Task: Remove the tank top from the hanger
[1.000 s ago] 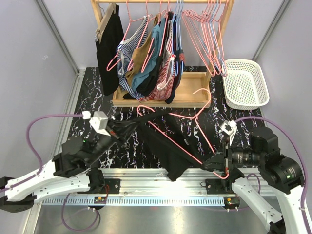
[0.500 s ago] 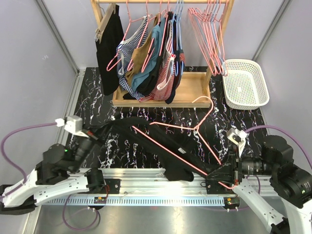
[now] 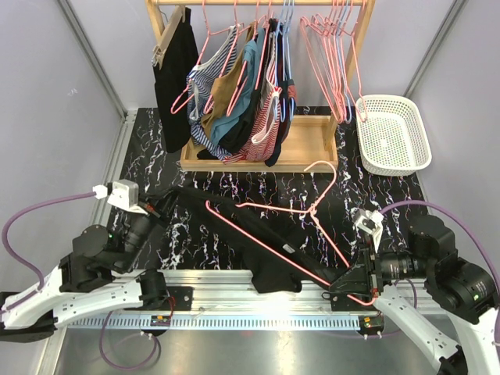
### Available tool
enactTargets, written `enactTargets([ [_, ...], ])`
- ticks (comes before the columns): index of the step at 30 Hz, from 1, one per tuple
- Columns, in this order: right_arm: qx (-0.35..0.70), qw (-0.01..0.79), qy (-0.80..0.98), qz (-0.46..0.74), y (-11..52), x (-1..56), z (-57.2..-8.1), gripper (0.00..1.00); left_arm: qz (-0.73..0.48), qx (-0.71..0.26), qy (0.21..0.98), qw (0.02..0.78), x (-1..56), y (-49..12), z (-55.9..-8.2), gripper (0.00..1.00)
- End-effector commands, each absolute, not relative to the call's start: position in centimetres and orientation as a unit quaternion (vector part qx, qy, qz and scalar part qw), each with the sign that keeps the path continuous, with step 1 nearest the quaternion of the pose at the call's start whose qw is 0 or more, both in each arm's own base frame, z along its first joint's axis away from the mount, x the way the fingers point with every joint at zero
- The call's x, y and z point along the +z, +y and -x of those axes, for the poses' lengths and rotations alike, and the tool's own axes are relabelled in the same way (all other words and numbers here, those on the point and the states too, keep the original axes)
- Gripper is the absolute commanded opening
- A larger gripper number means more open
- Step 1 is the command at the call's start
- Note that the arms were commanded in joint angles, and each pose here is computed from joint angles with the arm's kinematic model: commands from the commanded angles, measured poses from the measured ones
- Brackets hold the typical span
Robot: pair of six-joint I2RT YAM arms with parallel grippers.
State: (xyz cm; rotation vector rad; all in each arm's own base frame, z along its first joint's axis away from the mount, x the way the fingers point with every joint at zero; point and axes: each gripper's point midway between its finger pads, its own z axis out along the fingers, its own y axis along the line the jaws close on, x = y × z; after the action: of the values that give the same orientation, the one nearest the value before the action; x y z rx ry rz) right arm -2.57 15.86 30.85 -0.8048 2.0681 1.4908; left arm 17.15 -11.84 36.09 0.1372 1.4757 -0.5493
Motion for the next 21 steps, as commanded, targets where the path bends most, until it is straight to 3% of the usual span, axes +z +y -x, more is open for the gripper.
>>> enactTargets([
  [1, 0.577, 0.187, 0.724, 0.327, 14.9, 31.7, 6.3, 0.0, 0.088, -0.177, 0.634, 0.748, 40.5, -4.2, -18.1, 0.0],
  [7, 0.584, 0.233, 0.683, 0.372, 14.1, 33.9, 7.7, 0.0, 0.065, -0.169, 0.668, 0.722, 38.3, -5.4, -18.2, 0.0],
  [11, 0.574, 0.249, 0.688, 0.369, 14.1, 34.0, 7.3, 0.0, -0.012, -0.214, 0.688, 0.694, 36.9, -10.1, -17.9, 0.0],
  [12, 0.569, 0.25, 0.693, 0.365, 14.1, 33.8, 7.0, 0.0, -0.057, -0.245, 0.691, 0.678, 36.4, -12.4, -17.3, 0.17],
  [14, 0.539, 0.261, 0.726, 0.339, 14.1, 32.9, 5.3, 0.0, -0.097, -0.272, 0.699, 0.654, 35.5, -14.5, -16.5, 0.63],
  [15, 0.52, 0.273, 0.741, 0.326, 14.0, 32.5, 4.5, 0.0, -0.118, -0.287, 0.708, 0.634, 34.8, -15.9, -16.0, 0.98],
  [21, 0.401, 0.362, 0.808, 0.233, 12.2, 32.1, -1.4, 0.0, -0.19, -0.305, 0.742, 0.566, 32.8, -17.9, -13.8, 0.99],
])
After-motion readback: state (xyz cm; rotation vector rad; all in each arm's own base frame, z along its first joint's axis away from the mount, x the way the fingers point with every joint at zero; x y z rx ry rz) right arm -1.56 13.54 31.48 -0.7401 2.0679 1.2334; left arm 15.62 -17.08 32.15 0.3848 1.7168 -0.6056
